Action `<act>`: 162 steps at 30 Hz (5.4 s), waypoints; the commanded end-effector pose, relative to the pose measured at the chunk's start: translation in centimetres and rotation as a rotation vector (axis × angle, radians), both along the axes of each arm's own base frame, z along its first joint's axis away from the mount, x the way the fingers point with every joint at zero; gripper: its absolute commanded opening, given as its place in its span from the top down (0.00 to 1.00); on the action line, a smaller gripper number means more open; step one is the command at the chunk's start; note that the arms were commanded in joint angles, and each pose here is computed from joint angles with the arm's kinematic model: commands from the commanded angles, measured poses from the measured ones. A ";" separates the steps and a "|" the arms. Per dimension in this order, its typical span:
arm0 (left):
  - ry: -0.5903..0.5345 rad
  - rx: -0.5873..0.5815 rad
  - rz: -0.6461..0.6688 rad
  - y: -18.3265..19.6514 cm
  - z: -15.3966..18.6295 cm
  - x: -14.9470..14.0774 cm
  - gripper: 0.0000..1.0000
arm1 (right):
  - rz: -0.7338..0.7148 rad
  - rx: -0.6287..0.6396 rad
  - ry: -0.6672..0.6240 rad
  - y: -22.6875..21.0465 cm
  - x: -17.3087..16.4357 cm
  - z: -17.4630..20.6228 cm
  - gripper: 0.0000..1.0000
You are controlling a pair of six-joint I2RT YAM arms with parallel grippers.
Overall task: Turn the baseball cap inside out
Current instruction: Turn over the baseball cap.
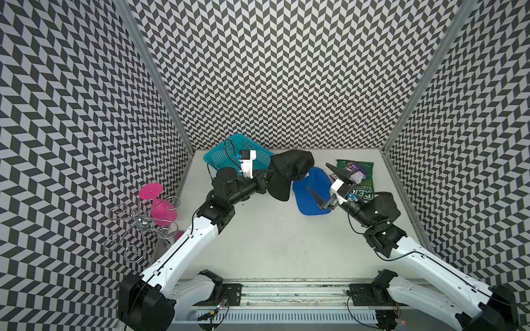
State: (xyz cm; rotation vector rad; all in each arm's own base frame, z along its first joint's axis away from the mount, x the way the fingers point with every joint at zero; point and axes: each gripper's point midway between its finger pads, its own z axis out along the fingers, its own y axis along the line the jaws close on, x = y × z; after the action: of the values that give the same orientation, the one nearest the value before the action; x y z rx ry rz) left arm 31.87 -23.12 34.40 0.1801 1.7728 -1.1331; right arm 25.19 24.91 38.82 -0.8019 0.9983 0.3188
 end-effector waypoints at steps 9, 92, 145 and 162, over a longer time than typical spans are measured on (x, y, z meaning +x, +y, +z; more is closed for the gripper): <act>-0.013 -0.129 -0.011 -1.0 4.2 -0.5 1.00 | -0.291 0.036 -0.174 2.0 2.6 0.4 0.02; -0.333 0.583 -0.259 -4.3 -5.3 -2.1 0.87 | 1.048 -0.337 0.893 6.6 -8.5 -5.6 1.00; -0.754 0.347 -0.090 -8.6 3.2 -2.2 0.19 | 1.022 -0.064 0.926 3.0 -5.3 2.5 0.98; -0.696 0.354 -0.092 -9.4 1.8 -3.0 0.92 | 0.895 -0.020 0.946 2.2 -3.1 1.6 0.98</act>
State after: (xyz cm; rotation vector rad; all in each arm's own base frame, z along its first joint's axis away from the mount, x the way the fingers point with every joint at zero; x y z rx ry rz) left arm 28.61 -33.33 35.92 0.8326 1.3021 -0.7034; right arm 22.13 27.95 38.58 -1.1064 1.5103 1.6425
